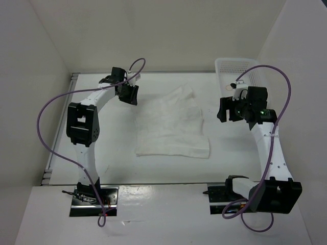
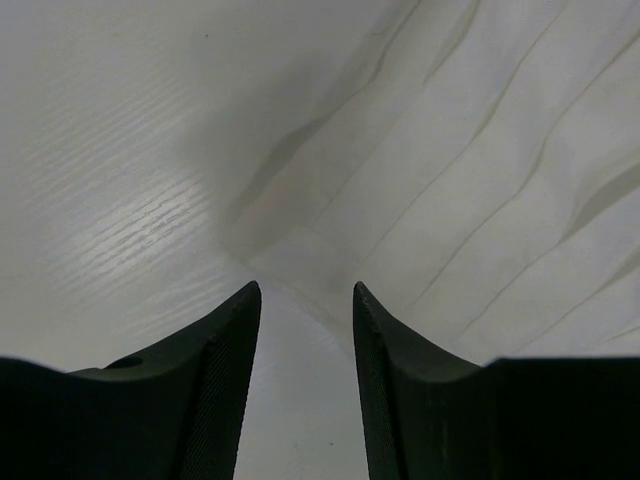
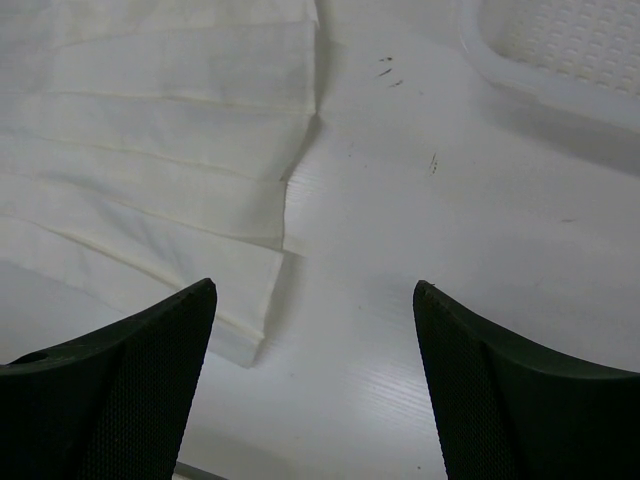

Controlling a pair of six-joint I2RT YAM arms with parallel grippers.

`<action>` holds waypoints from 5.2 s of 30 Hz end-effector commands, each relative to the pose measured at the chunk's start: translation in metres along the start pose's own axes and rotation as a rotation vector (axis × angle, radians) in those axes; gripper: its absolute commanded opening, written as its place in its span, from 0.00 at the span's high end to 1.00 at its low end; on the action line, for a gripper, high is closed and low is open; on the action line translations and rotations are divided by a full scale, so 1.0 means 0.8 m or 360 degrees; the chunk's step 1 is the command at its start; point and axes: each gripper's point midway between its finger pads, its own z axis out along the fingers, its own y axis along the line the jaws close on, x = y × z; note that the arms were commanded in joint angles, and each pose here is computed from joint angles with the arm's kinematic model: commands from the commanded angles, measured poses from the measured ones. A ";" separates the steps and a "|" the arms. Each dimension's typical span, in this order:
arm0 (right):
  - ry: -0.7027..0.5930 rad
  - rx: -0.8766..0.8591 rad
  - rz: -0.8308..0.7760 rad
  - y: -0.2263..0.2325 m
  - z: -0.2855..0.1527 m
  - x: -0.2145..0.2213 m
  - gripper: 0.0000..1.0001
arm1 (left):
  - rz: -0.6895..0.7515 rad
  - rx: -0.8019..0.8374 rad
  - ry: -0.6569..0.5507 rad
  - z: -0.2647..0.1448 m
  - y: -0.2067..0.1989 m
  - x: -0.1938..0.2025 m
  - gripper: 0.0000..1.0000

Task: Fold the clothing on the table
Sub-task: Fold the skirt

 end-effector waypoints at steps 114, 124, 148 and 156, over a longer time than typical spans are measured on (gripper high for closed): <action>0.0357 -0.0411 -0.0371 0.109 0.438 -0.053 0.70 | 0.0469 -0.0054 0.0391 0.002 -0.083 0.121 0.89; 0.0234 -0.0299 -0.0478 0.137 0.404 -0.103 1.00 | 0.0490 -0.0160 0.0340 -0.006 -0.072 0.099 0.89; -0.0137 0.0115 -0.0464 0.095 0.243 -0.189 1.00 | 0.0433 -0.0229 -0.0143 -0.073 -0.037 -0.073 0.89; -0.0169 -0.0216 -0.0613 0.135 0.142 -0.165 1.00 | 0.0552 -0.0140 -0.0119 -0.123 -0.075 -0.012 0.89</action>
